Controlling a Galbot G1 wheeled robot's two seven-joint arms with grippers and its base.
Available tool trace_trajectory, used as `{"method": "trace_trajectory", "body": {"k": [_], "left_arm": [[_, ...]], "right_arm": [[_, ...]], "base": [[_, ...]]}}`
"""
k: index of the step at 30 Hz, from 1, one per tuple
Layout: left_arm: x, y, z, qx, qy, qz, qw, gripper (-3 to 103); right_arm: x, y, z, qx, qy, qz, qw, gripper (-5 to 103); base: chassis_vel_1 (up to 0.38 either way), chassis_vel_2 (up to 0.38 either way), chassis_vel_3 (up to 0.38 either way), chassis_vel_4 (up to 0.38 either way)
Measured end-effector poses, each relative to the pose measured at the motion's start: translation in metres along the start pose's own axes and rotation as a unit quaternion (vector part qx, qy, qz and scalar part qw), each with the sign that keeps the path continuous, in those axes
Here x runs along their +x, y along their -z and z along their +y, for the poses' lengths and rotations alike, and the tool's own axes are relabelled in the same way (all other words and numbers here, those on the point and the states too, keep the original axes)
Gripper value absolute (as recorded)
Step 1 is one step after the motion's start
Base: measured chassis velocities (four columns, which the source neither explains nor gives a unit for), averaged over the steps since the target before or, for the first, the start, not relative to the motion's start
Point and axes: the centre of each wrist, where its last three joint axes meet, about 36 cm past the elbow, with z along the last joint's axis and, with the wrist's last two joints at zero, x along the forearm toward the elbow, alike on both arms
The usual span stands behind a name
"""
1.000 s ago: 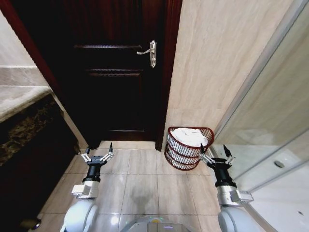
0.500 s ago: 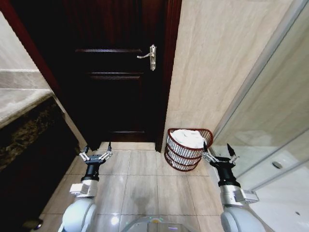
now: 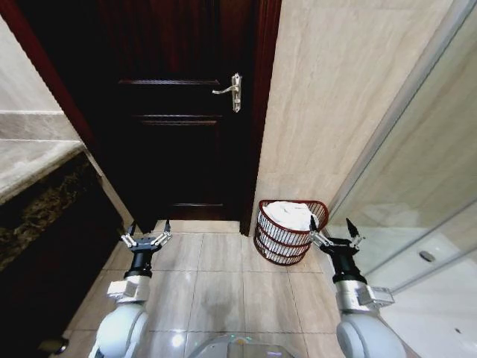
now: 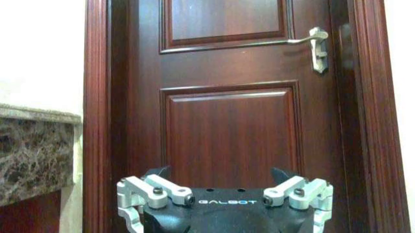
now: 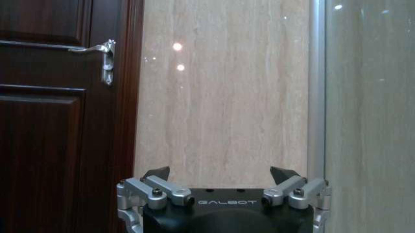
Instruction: Discard the used towel into the hamper.
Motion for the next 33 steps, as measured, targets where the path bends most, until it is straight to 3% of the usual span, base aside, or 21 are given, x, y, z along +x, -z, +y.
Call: {"method": "trace_trajectory", "body": {"k": [33], "left_arm": [[-0.0064,-0.0017,-0.0086,0.005,0.038,-0.009,0.9992,100]], "right_arm": [[0.0001,0.0068,-0.0025,0.002,-0.005,0.003,1.000,100]], "base": [[-0.007,-0.008,-0.009,-0.010]]}}
